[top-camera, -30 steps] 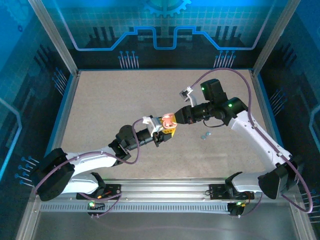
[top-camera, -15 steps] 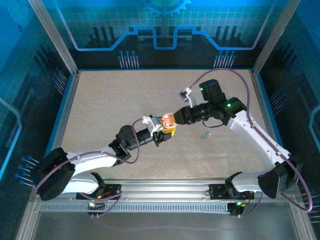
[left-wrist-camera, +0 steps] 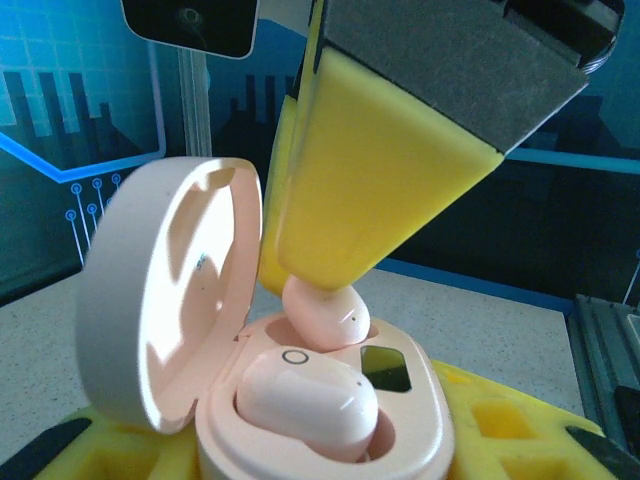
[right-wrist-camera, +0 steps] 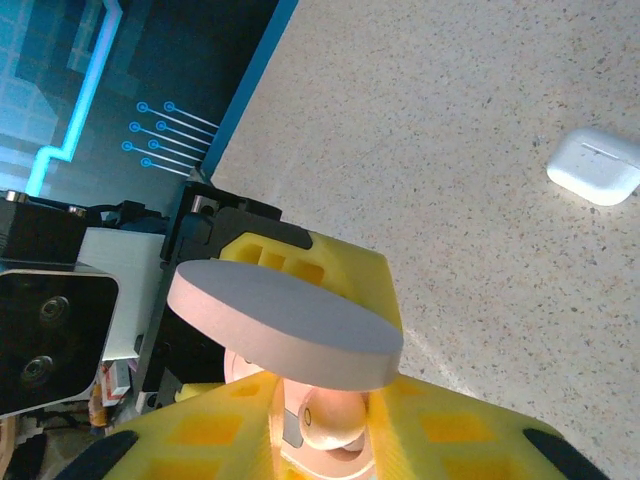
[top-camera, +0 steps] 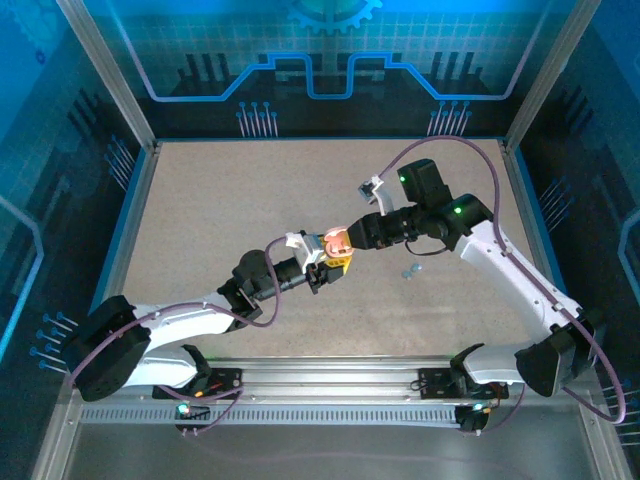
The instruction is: Insert the wireless bluetooth earbuds into the charging case
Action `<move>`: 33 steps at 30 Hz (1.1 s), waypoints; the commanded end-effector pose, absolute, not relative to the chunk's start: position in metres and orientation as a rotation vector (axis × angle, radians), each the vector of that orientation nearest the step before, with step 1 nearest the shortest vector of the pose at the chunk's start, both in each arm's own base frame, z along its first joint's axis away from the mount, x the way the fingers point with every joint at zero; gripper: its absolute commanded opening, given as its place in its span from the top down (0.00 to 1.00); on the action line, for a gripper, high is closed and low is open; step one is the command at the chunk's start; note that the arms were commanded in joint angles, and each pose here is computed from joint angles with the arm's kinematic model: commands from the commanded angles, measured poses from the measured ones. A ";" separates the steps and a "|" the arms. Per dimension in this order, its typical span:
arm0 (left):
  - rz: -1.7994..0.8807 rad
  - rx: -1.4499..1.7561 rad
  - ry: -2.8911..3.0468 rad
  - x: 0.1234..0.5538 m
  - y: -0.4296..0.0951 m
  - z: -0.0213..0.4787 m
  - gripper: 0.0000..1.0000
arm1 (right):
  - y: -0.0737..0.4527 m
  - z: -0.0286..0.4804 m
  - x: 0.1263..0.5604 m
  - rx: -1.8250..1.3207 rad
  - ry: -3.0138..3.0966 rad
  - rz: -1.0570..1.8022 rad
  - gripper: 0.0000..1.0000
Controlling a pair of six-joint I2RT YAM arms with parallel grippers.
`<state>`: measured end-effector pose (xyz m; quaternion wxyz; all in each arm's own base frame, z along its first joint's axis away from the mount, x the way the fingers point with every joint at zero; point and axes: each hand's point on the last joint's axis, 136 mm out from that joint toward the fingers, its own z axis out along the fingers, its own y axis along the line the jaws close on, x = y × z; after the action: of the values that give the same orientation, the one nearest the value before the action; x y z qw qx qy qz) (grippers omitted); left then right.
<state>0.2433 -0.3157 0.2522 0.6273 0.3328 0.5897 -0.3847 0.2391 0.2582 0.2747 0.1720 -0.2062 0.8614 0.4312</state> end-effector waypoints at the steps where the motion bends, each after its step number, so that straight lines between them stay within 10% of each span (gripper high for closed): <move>1: -0.905 0.730 1.234 0.240 -0.316 0.286 0.61 | 0.255 0.271 0.239 -0.591 2.475 1.162 0.69; 20: -0.889 0.724 1.255 0.243 -0.315 0.282 0.61 | 0.245 0.303 0.232 -0.574 2.369 1.200 0.51; 33: -0.890 0.727 1.260 0.243 -0.316 0.281 0.61 | 0.247 0.293 0.232 -0.554 2.407 1.250 0.76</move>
<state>0.2434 -0.3150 0.2584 0.6364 0.3291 0.5810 -0.3862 0.2333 0.2471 0.2961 0.2010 -0.2019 0.8545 0.4344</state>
